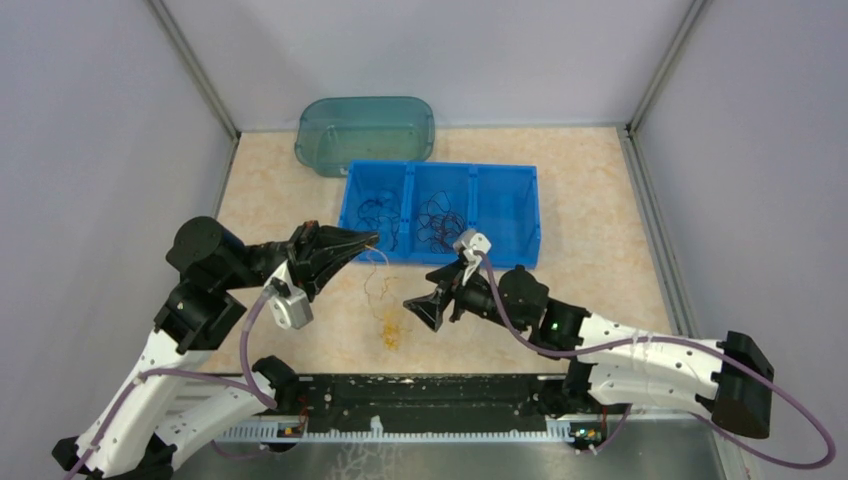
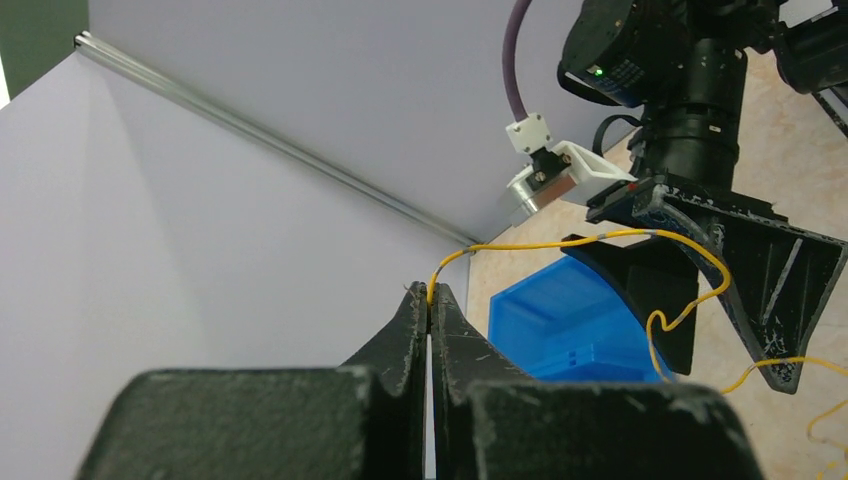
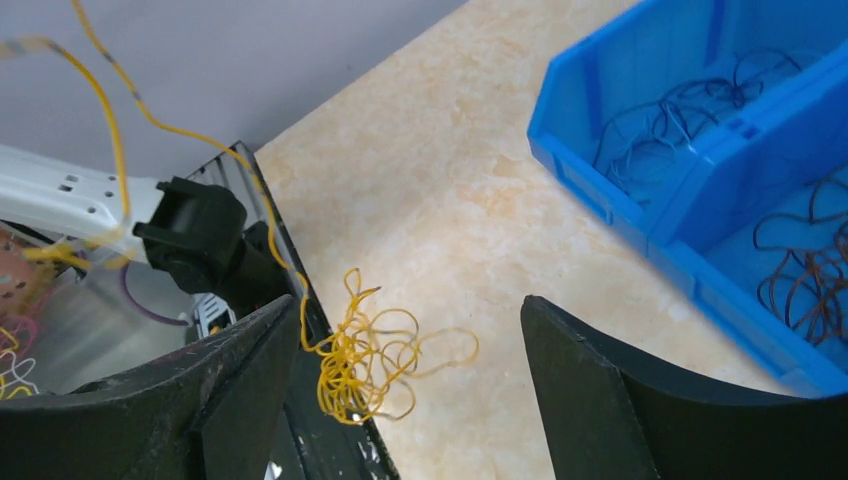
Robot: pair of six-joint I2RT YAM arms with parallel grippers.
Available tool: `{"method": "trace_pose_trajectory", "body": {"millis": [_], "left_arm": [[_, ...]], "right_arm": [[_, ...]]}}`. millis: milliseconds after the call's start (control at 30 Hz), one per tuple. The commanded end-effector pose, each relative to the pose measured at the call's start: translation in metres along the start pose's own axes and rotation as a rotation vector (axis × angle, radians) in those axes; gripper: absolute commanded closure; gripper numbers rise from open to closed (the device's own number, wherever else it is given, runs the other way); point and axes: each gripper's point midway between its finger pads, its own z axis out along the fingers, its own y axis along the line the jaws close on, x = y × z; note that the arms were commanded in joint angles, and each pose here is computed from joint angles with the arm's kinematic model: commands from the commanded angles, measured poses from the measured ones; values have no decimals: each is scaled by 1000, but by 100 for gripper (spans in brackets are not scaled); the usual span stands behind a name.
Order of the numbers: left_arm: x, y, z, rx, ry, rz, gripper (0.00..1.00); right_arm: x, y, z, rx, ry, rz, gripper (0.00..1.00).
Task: Untangle the cables
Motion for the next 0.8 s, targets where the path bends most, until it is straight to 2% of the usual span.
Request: {"method": "trace_pose_trajectory", "body": {"millis": [0,267,467,567,767], "left_arm": [[-6,-5,1,29,-29,-7,100],[-11,1,2,24,-37,-5,100],[-15,6,3,16,-45,-5,100],[-20,12,3,8,-53,-5,100],[-33,27,3,-16,-73,13,100]], "right_arm": [[-41,36,6,-141,-56,-98,18],[-58,73,45,-295,-58,-100,18],[-72,82,64,-329,-145,-54,21],[-74,84,69,-340,-182,-1,27],[-56,80,76,-340,-168,78,48]]}}
